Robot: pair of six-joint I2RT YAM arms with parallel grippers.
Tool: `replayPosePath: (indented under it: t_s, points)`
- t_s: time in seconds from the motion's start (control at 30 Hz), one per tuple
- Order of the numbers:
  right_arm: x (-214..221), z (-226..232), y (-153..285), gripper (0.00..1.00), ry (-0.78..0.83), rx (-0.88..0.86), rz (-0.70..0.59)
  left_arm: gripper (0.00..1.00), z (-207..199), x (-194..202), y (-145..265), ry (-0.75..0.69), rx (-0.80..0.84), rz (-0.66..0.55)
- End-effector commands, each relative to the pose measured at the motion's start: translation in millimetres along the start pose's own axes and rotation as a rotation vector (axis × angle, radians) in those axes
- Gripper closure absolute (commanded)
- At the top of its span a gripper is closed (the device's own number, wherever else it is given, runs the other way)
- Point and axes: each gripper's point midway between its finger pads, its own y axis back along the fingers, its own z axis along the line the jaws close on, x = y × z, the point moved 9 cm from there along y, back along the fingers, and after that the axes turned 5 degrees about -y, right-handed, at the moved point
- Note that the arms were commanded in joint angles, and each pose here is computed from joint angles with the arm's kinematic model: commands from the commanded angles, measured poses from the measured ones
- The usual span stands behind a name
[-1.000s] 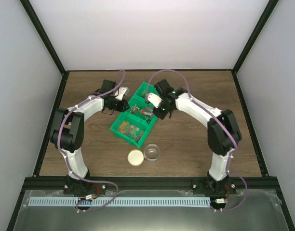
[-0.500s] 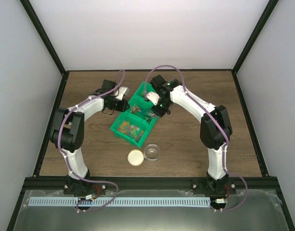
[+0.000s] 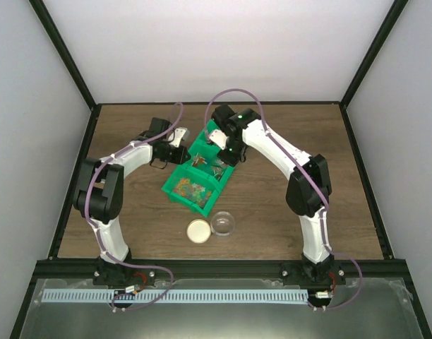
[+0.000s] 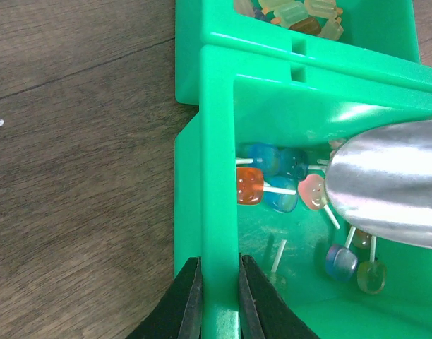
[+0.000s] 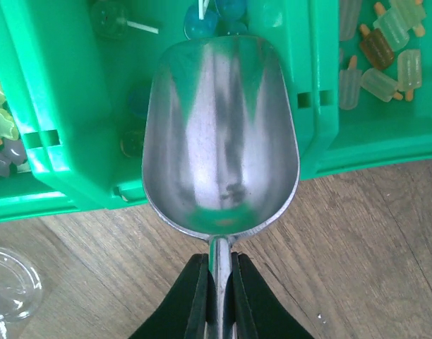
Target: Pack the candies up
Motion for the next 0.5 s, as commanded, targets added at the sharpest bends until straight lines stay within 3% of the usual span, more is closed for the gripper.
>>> replayPosePath:
  t_s: [0.0, 0.47]
  points:
    - [-2, 8, -10, 0.99, 0.070, 0.024, 0.073, 0.96, -6, -10, 0, -0.018, 0.014, -0.059]
    - [-10, 12, -61, 0.99, 0.073, -0.023, 0.162, 0.96, -9, -7, -1, -0.020, 0.013, -0.069]
